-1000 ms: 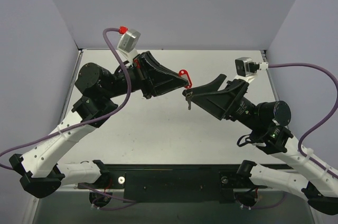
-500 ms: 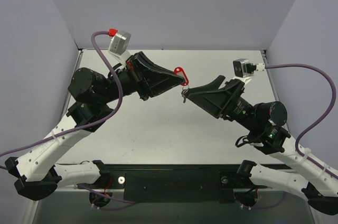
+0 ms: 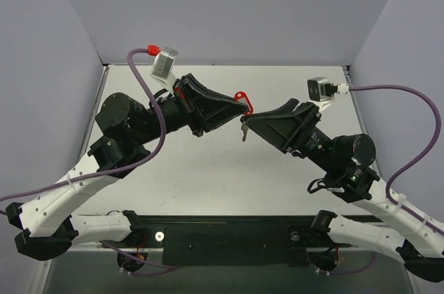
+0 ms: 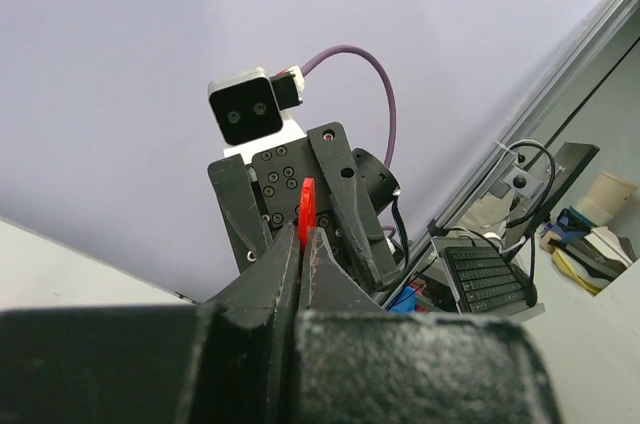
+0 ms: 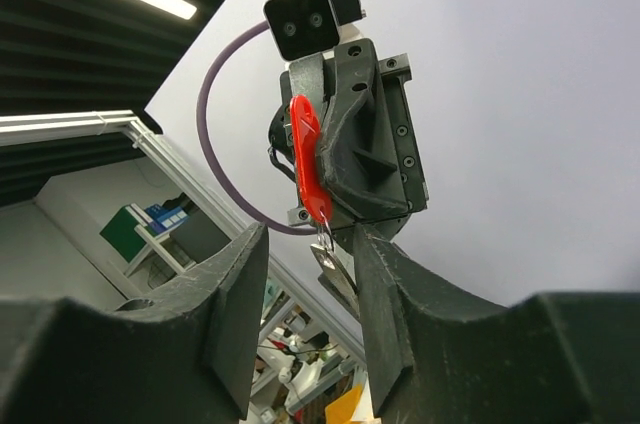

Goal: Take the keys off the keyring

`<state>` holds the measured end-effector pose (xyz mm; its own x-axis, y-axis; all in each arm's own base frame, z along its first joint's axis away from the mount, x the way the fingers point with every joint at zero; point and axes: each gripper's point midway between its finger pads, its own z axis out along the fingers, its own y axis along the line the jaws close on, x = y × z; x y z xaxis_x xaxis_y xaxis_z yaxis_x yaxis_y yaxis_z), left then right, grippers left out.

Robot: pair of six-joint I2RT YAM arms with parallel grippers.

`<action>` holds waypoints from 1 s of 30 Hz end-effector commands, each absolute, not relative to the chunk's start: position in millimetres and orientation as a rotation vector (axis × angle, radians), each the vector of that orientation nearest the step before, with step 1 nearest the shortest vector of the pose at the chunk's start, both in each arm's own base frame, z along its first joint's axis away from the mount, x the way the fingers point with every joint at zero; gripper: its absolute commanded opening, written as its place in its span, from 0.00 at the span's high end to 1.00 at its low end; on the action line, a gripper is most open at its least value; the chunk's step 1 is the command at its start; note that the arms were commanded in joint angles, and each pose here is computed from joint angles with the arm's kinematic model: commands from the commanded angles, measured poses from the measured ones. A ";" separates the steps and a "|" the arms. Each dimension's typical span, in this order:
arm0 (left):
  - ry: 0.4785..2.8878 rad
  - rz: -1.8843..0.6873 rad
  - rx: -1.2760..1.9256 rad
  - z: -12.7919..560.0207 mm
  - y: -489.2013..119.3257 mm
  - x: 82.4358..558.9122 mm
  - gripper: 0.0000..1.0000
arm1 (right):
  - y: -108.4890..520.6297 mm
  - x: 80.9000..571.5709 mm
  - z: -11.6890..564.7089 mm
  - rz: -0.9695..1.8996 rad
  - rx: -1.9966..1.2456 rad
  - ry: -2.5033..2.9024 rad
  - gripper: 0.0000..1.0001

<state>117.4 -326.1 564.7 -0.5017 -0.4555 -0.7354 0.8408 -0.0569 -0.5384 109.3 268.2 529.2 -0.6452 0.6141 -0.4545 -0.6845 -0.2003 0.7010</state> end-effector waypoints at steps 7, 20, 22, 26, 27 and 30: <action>1.145 -1.675 0.411 594.7 -303.9 108.5 1.00 | 252.9 104.8 547.2 1.962 -0.064 1.060 0.73; 1.163 -1.658 0.392 590.9 -306.7 107.4 1.00 | 248.9 110.7 542.2 1.932 -0.024 1.070 0.80; 1.161 -1.653 0.391 591.2 -306.0 106.8 1.00 | 247.9 110.6 541.7 1.930 -0.020 1.070 0.82; 1.159 -1.645 0.388 591.7 -305.6 106.5 1.00 | 247.4 110.6 541.6 1.925 -0.020 1.074 0.86; 1.159 -1.645 0.387 591.7 -306.3 106.4 1.00 | 247.0 111.7 541.0 1.918 -0.018 1.077 0.88; 1.158 -1.641 0.385 592.1 -304.8 105.9 1.00 | 247.8 112.1 538.8 1.915 -0.017 1.085 0.93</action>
